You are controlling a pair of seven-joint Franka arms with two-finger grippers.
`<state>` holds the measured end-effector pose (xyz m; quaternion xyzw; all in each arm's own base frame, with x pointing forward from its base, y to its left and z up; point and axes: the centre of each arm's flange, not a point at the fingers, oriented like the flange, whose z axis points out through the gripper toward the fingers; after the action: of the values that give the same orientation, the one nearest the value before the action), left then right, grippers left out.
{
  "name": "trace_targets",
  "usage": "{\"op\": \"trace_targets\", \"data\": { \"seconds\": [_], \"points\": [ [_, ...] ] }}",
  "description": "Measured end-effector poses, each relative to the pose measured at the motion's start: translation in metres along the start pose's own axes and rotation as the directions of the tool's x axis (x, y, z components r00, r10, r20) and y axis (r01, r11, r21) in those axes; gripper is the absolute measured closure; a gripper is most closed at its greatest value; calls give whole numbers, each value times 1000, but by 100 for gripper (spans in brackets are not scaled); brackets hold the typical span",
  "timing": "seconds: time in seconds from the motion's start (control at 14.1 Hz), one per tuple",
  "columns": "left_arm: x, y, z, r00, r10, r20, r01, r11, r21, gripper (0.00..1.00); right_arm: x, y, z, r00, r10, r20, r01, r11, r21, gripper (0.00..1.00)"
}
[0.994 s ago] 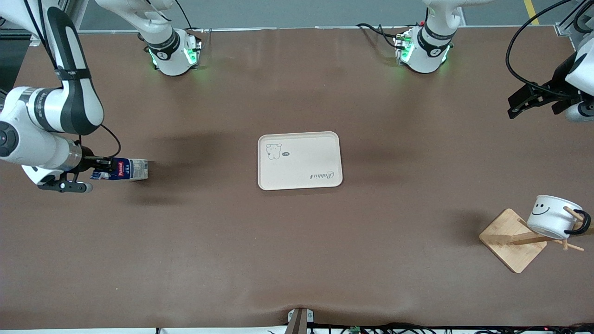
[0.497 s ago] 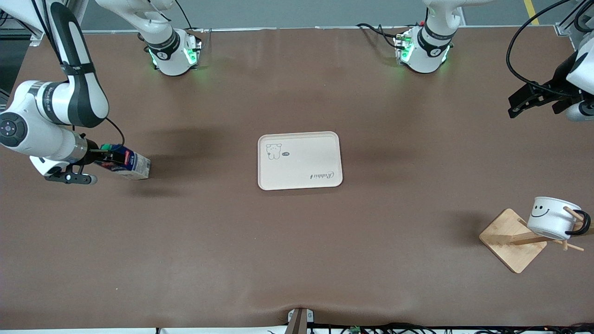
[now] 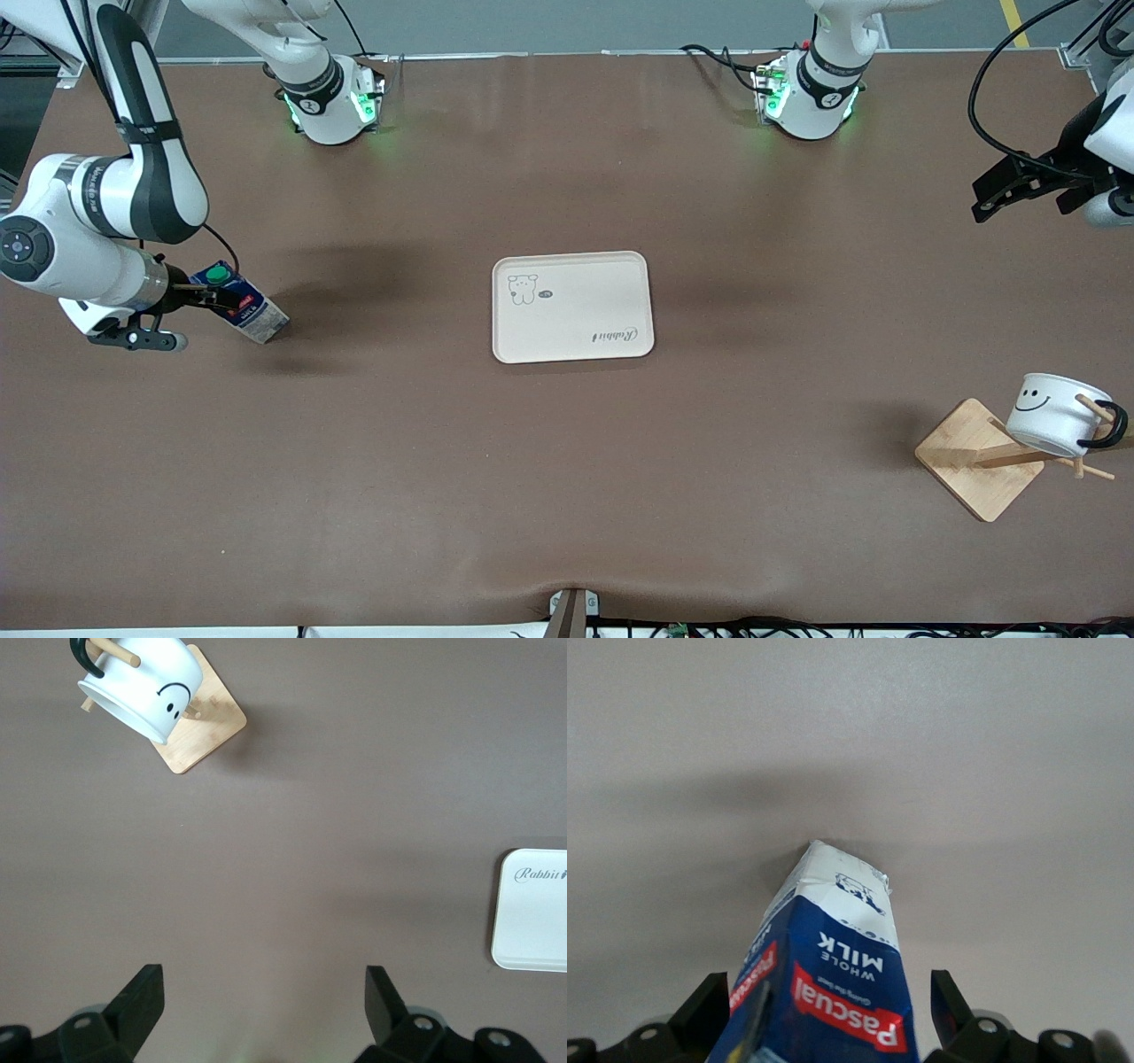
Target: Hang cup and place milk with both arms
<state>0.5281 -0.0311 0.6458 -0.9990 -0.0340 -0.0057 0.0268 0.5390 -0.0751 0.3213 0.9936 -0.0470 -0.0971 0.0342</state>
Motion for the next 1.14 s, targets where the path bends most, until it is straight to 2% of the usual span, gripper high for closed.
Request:
{"op": "trace_targets", "data": {
  "seconds": [0.35,0.5,0.71,1.14],
  "points": [
    [0,0,0,1000,0,1,0,1000,0,0,0,-1,-1,1000,-2,-1,2,1000,0,0],
    [0,0,0,1000,0,1,0,1000,0,0,2,0,-14,1000,-7,29,7,1000,-2,0],
    [0,0,0,1000,0,1,0,1000,-1,0,7,0,-76,996,-19,88,20,1000,-7,0],
    [-1,0,-1,1000,-1,-1,1,1000,-5,0,2,-1,-230,993,-119,25,119,993,-12,0]
  ]
}}
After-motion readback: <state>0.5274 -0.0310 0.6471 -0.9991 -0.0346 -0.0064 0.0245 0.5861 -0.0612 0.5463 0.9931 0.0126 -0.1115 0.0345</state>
